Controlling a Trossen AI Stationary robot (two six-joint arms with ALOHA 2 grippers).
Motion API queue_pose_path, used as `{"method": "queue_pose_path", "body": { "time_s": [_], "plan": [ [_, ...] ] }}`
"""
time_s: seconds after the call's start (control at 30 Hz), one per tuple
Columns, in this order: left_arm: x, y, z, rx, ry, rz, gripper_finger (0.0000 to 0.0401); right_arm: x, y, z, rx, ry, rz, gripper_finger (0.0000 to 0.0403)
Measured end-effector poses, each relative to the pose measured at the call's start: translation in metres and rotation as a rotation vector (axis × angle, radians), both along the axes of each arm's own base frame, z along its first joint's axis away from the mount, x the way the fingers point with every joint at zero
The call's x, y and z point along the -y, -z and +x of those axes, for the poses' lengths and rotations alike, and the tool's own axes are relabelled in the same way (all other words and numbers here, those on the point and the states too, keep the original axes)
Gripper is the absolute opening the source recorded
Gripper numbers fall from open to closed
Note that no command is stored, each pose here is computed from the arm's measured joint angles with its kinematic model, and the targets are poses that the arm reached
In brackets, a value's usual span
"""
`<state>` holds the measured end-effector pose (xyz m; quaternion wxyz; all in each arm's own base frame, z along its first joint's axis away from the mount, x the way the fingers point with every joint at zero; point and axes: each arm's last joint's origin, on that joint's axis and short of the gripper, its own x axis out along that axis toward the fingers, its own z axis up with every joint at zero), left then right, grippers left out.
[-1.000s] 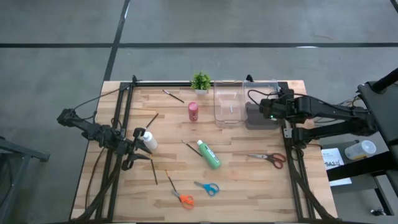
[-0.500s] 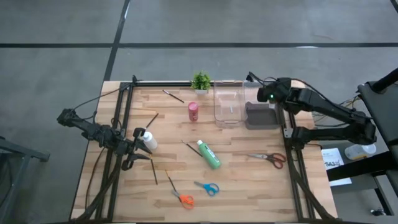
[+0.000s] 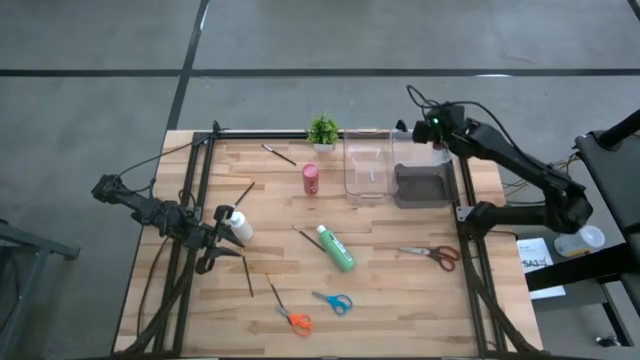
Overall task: Pick & Place Paint Supplies
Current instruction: Put the orange paint bottle into the right transparent bin
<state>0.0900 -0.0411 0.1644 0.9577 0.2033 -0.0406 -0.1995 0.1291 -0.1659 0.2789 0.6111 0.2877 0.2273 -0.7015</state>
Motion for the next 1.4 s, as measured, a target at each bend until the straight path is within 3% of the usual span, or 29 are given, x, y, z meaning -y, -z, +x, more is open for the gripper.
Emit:
{"method": "queue_pose_path", "body": {
  "time_s": [0.33, 0.5, 0.7, 1.07, 1.4],
  "plan": [
    [0.000, 0.000, 0.000, 0.000, 0.000, 0.000, 0.0118, 0.015, 0.003, 0.015, 0.089, 0.157, -0.039, 0.0139],
    [0.000, 0.000, 0.000, 0.000, 0.000, 0.000, 0.0118, 0.031, 0.016, 0.032, 0.104, 0.075, -0.019, 0.0139],
    [0.000, 0.000, 0.000, 0.000, 0.000, 0.000, 0.0118, 0.053, 0.036, 0.039, -0.009, 0.008, 0.050, 0.0139],
    [0.000, 0.000, 0.000, 0.000, 0.000, 0.000, 0.0118, 0.086, 0.052, 0.022, -0.069, -0.074, 0.286, 0.0139],
    [0.000, 0.000, 0.000, 0.000, 0.000, 0.000, 0.0118, 0.089, 0.056, 0.014, -0.094, -0.090, 0.303, 0.0139]
  ]
}}
